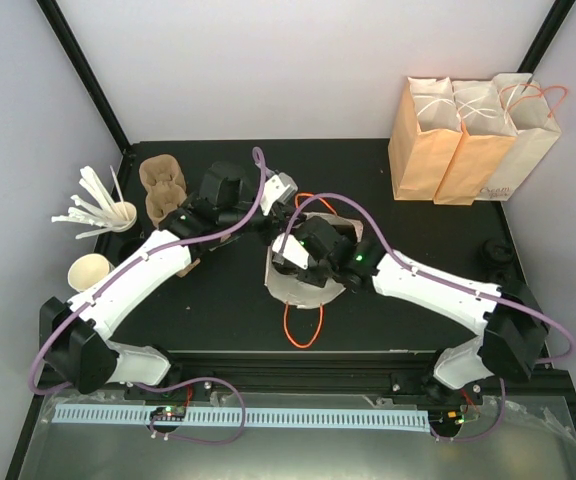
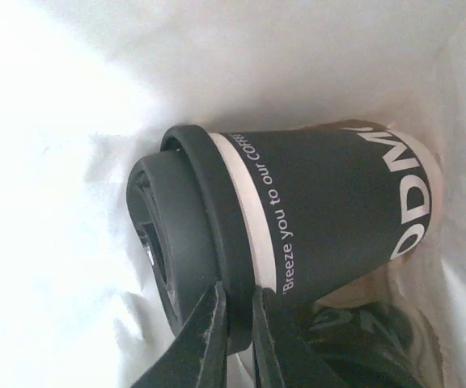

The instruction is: Pack the takeout coffee

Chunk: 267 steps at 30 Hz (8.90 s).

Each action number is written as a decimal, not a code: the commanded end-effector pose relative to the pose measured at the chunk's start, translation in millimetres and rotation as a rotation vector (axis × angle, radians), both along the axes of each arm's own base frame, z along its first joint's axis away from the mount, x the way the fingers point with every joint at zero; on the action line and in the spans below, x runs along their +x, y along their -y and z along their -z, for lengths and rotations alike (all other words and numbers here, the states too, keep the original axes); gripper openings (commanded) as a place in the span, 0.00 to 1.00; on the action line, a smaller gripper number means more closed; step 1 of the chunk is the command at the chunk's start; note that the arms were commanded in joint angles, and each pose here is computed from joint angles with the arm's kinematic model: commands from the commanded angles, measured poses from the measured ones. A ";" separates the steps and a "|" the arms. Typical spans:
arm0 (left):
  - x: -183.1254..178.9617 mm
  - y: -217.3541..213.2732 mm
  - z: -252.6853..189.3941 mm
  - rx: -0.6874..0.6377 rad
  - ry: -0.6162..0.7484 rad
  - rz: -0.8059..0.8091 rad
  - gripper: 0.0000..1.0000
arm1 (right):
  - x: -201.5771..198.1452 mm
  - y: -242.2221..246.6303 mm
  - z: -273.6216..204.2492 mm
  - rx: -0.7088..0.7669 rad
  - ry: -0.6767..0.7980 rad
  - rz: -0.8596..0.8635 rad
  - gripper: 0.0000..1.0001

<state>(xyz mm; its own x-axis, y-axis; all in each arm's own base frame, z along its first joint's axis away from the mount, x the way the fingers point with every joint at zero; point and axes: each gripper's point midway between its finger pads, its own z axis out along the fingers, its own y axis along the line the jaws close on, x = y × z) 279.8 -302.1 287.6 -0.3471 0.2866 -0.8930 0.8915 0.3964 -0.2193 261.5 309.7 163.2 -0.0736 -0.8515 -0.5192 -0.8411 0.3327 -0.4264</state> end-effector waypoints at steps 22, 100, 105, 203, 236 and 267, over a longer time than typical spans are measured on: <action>48.1 -31.7 -13.4 0.121 0.075 -0.212 0.02 | -96.8 20.3 -162.4 0.531 -0.462 -0.126 0.01; 85.1 -148.6 -9.2 -0.154 -0.207 -0.730 0.02 | 57.5 181.7 0.1 0.612 -0.556 0.946 1.00; 81.7 -149.6 -12.3 -0.155 -0.189 -0.726 0.02 | 66.4 162.4 5.5 0.364 -0.523 0.977 1.00; -20.6 -11.4 -42.0 -0.058 0.078 0.037 0.02 | -42.8 2.2 -34.8 0.052 -0.063 0.154 0.65; -26.3 2.4 -27.3 -0.027 -0.021 0.070 0.02 | -6.5 6.4 -23.5 -0.028 0.150 0.212 0.65; 7.9 -14.9 -62.3 -0.257 -0.244 -0.034 0.88 | 17.5 31.9 46.0 -0.077 0.115 0.242 0.61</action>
